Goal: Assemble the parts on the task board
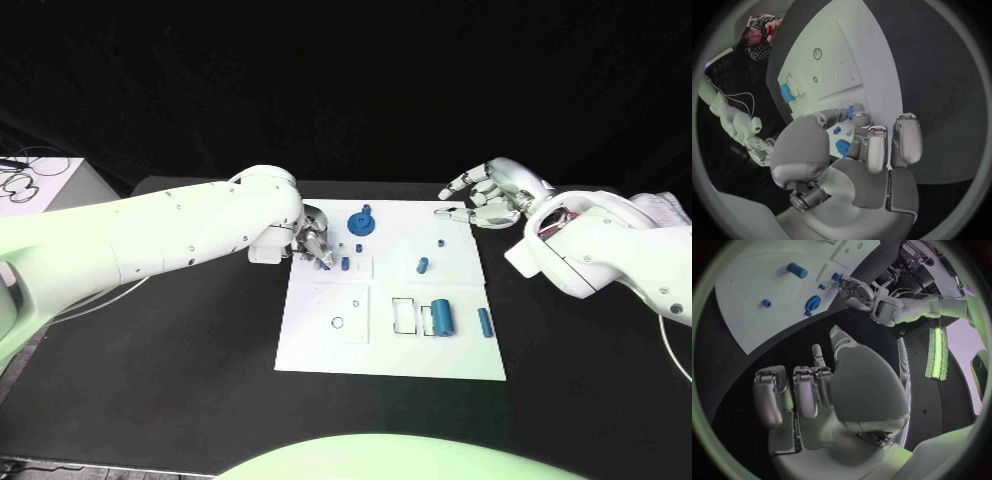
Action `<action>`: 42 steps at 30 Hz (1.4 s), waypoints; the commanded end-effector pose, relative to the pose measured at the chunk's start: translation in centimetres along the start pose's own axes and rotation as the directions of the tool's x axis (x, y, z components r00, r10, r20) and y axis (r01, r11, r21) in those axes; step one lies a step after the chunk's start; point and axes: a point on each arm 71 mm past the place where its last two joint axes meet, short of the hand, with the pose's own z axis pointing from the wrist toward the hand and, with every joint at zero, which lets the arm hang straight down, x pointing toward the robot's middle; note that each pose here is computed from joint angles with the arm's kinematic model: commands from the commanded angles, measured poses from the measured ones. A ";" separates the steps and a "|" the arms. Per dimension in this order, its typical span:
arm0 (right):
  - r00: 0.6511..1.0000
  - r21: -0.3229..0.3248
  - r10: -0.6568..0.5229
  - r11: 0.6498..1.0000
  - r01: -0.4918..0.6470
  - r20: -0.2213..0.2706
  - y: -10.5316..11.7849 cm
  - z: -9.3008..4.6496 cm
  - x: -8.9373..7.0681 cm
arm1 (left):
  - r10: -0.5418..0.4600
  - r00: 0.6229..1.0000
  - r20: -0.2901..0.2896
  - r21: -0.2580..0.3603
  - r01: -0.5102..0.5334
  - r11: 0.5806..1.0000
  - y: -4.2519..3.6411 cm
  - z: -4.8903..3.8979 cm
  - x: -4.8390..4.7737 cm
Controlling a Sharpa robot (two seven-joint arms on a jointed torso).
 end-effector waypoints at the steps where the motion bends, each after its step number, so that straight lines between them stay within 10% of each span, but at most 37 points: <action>1: 1.000 -0.014 -0.005 1.000 0.004 -0.014 0.1 0.0 0.2 | 0.010 0.999 -0.045 0.013 -0.010 1.000 -0.31 0.27 0.73; 42: 1.000 -0.015 -0.006 1.000 0.005 -0.020 0.2 0.2 0.3 | -0.035 0.996 -0.086 0.021 0.037 0.999 -0.16 -0.14 -1.23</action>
